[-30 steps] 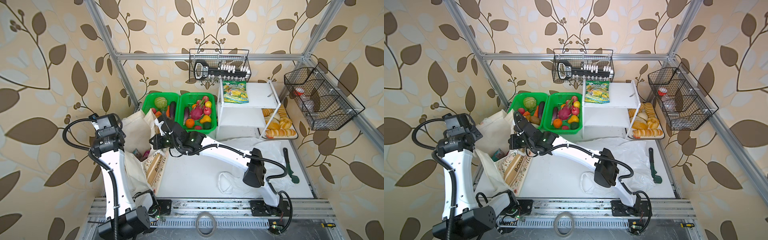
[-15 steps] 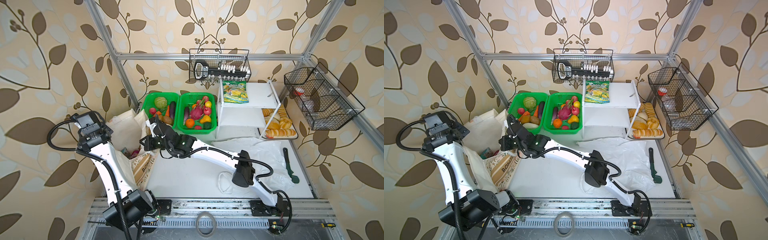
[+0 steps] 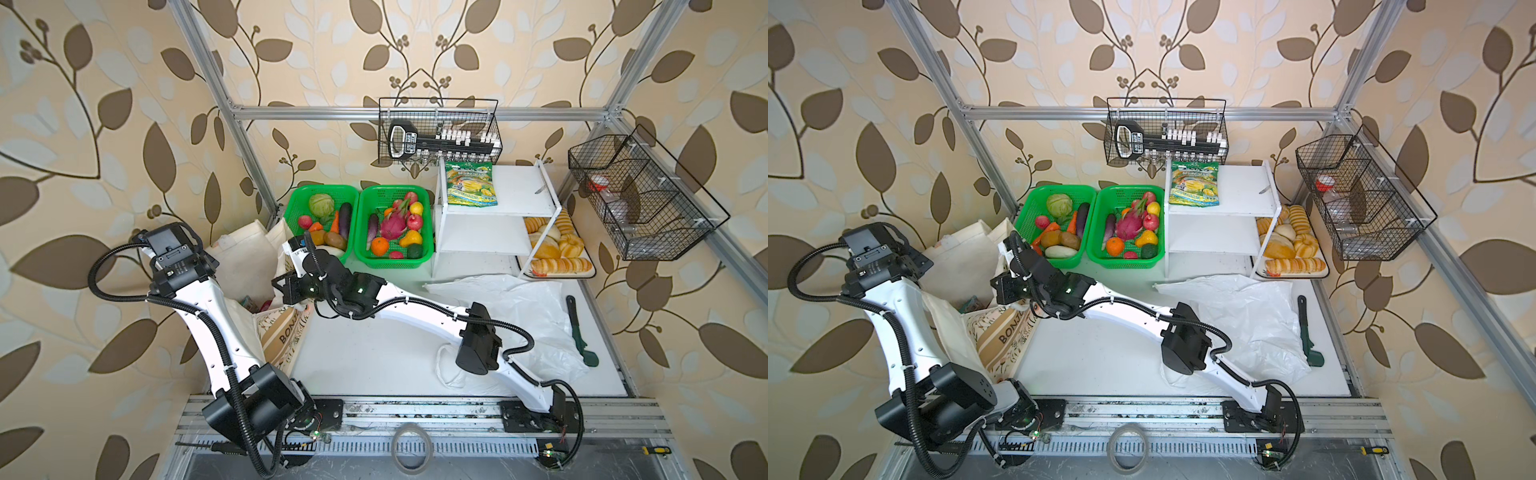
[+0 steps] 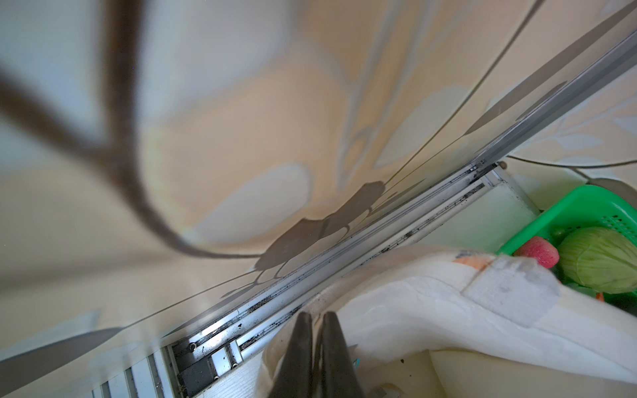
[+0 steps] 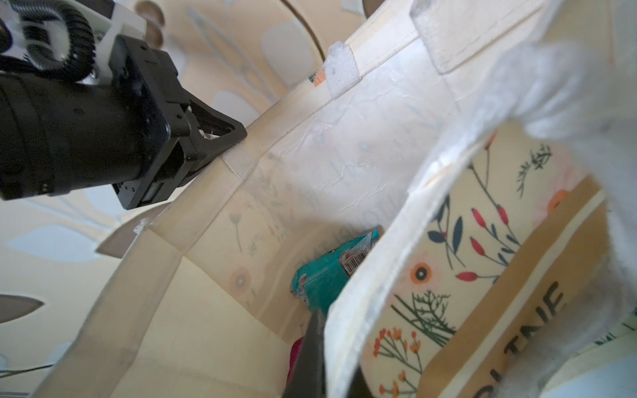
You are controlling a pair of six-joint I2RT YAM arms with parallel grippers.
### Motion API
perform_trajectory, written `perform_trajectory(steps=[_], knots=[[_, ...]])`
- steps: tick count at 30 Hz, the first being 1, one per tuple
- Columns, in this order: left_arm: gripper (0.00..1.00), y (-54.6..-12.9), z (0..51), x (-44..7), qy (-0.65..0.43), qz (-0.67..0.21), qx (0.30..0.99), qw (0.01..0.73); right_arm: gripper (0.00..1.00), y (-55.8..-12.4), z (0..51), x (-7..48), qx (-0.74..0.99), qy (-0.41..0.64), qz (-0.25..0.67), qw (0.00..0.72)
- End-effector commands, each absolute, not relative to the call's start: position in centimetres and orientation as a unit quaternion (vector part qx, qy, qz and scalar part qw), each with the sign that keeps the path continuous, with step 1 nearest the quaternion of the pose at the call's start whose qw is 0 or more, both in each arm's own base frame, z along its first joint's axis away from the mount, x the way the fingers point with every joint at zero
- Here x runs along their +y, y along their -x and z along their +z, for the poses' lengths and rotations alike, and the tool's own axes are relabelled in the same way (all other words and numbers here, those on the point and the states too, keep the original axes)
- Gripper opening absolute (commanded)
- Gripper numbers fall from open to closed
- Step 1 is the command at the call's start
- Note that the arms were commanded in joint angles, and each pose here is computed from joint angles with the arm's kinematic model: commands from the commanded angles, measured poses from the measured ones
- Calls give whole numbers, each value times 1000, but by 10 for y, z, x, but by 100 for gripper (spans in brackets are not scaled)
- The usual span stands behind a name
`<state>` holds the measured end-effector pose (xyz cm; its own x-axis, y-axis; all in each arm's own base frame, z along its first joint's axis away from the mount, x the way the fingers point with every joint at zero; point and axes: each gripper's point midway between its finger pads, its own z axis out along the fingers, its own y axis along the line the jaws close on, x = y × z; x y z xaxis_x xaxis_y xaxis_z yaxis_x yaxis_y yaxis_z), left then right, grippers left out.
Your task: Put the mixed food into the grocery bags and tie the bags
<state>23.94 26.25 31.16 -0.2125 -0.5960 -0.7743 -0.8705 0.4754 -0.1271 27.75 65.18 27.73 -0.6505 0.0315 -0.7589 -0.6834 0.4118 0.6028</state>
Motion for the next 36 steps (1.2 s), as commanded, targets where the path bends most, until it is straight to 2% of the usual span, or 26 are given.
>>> perform_trajectory(steps=[1, 6, 12, 19, 21, 23, 25, 28, 33, 36], knots=[[0, -240, 381, 280, 486, 203, 688, 499, 0, -285, 325, 656, 700, 230, 532, 417], [0, -241, 374, 282, 487, 206, 689, 495, 0, -286, 309, 660, 706, 229, 532, 408], [0, -239, 395, 282, 482, 215, 682, 506, 0, -291, 307, 659, 707, 221, 533, 410], [0, -235, 373, 276, 489, 202, 681, 507, 0, -295, 311, 653, 709, 219, 531, 409], [7, -237, 364, 273, 486, 194, 689, 501, 1, -293, 309, 651, 712, 223, 530, 403], [13, -237, 358, 270, 488, 187, 692, 498, 9, -289, 310, 650, 713, 228, 531, 398], [25, -234, 357, 268, 490, 186, 691, 498, 17, -285, 313, 648, 713, 234, 531, 393], [32, -233, 359, 265, 489, 182, 692, 499, 29, -281, 320, 641, 711, 245, 524, 400], [38, -231, 367, 258, 483, 174, 695, 504, 38, -280, 335, 628, 711, 247, 520, 403], [48, -231, 377, 247, 472, 157, 697, 516, 45, -281, 344, 615, 720, 241, 512, 403]])
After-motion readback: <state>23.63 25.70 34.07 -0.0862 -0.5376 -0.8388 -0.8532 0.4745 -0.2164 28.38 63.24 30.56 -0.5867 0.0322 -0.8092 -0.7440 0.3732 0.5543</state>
